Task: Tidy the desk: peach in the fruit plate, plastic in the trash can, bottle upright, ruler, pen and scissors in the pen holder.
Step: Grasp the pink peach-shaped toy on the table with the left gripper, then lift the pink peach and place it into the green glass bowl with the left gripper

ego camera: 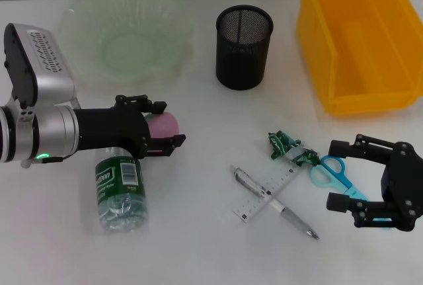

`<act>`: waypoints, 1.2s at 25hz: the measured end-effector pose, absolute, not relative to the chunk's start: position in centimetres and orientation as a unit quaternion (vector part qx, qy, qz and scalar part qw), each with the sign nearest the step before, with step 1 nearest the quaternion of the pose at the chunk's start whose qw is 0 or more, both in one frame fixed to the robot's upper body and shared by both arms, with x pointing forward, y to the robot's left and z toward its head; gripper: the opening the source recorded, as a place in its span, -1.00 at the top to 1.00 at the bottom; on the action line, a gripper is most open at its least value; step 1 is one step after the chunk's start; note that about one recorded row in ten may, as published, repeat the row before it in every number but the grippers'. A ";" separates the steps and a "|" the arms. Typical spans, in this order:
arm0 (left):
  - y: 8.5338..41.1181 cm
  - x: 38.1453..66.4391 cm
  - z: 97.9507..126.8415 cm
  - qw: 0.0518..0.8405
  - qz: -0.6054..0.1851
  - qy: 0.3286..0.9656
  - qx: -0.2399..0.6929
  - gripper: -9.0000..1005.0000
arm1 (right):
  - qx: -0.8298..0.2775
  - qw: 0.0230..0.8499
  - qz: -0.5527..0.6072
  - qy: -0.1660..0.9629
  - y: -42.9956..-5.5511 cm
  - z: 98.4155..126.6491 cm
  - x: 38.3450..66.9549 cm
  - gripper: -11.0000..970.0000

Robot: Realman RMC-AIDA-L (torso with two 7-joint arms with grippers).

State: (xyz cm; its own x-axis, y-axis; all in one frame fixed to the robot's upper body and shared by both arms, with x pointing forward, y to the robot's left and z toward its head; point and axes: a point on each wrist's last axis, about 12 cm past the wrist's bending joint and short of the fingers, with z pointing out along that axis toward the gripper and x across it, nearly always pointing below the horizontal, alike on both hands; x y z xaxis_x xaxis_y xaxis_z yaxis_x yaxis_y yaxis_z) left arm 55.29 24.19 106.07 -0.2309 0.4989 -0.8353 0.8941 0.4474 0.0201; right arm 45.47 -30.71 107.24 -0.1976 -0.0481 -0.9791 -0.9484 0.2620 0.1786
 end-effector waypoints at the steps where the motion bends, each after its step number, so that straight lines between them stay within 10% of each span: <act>1: 24.2 55.4 106.0 0.408 -0.238 0.749 0.466 -0.44 | -0.400 0.492 0.458 0.624 -30.7 107.2 45.5 -0.72; 12: 23.2 55.2 105.4 0.398 -0.210 0.747 0.490 -0.37 | -0.400 0.490 0.459 0.623 -30.6 107.2 45.5 -0.72; 15: 23.2 55.3 105.4 0.400 -0.208 0.747 0.489 0.07 | -0.399 0.491 0.459 0.623 -30.6 107.2 45.4 -0.72; 30: 22.4 55.0 109.1 0.449 -0.264 0.710 0.474 0.48 | -0.394 0.492 0.461 0.625 -30.6 107.1 45.4 -0.72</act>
